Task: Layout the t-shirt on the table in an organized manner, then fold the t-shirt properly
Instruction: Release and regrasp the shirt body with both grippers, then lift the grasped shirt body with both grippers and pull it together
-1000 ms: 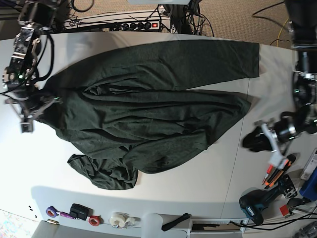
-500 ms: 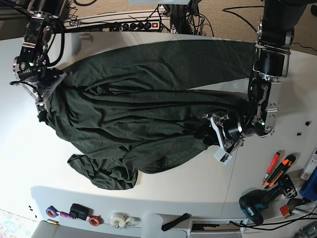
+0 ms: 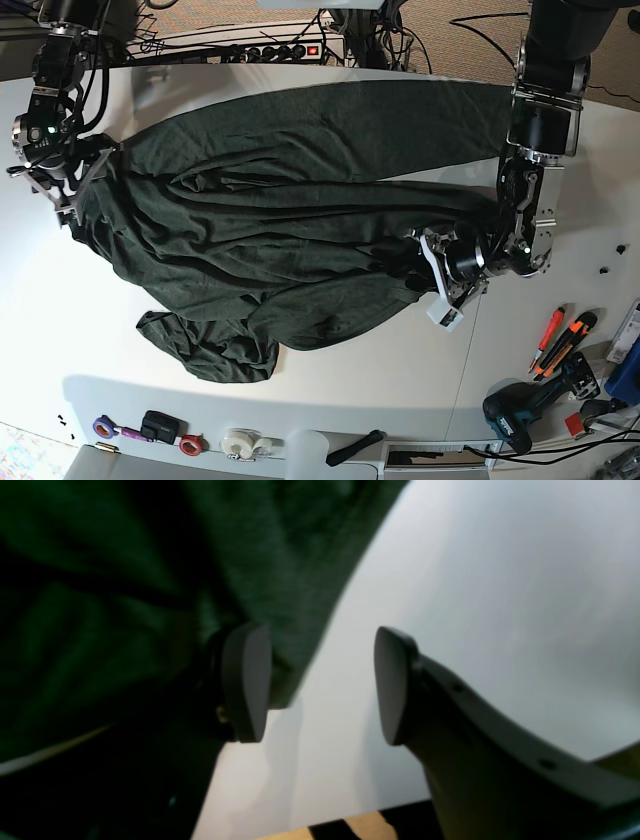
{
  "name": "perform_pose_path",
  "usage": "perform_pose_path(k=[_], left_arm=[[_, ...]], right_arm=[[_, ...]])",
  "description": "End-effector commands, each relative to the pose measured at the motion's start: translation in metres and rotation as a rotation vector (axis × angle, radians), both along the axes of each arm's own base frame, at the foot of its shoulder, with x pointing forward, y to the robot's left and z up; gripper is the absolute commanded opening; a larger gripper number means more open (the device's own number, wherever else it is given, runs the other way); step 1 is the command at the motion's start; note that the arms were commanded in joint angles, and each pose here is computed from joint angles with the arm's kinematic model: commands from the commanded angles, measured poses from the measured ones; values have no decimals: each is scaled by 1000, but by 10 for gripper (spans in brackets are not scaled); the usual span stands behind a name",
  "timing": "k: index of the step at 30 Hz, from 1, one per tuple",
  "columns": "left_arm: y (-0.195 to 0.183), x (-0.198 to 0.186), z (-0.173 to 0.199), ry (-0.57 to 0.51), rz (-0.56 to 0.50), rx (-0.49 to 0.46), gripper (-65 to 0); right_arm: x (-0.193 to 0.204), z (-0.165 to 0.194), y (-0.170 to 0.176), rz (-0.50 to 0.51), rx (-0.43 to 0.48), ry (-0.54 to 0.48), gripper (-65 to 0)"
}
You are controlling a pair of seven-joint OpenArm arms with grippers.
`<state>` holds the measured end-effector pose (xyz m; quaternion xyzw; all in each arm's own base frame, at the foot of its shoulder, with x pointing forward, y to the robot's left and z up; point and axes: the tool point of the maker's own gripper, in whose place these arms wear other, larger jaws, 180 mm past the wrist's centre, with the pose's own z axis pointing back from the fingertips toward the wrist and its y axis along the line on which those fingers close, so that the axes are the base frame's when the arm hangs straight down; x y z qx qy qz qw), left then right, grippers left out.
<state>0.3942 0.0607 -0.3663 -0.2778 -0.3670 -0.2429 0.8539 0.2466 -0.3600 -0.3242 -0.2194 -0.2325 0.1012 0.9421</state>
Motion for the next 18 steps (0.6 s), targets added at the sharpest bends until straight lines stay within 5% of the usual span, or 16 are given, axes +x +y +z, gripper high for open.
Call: perform_pose_path(k=[1, 3, 6, 13, 18], left_arm=[[0, 12, 19, -54, 8, -26, -390], [0, 10, 17, -50, 7, -27, -390], [0, 9, 16, -48, 7, -27, -390], [-1, 11, 19, -63, 13, -40, -391], [-2, 14, 23, -81, 20, -58, -391]], right_arm=[[13, 23, -11, 13, -42, -75, -326], [22, 36, -16, -13, -25, -164, -326], [31, 39, -2, -23, 114, -231, -337], [46, 40, -37, -127, 40, -344, -628], [67, 13, -43, -180, 210, -324, -650]])
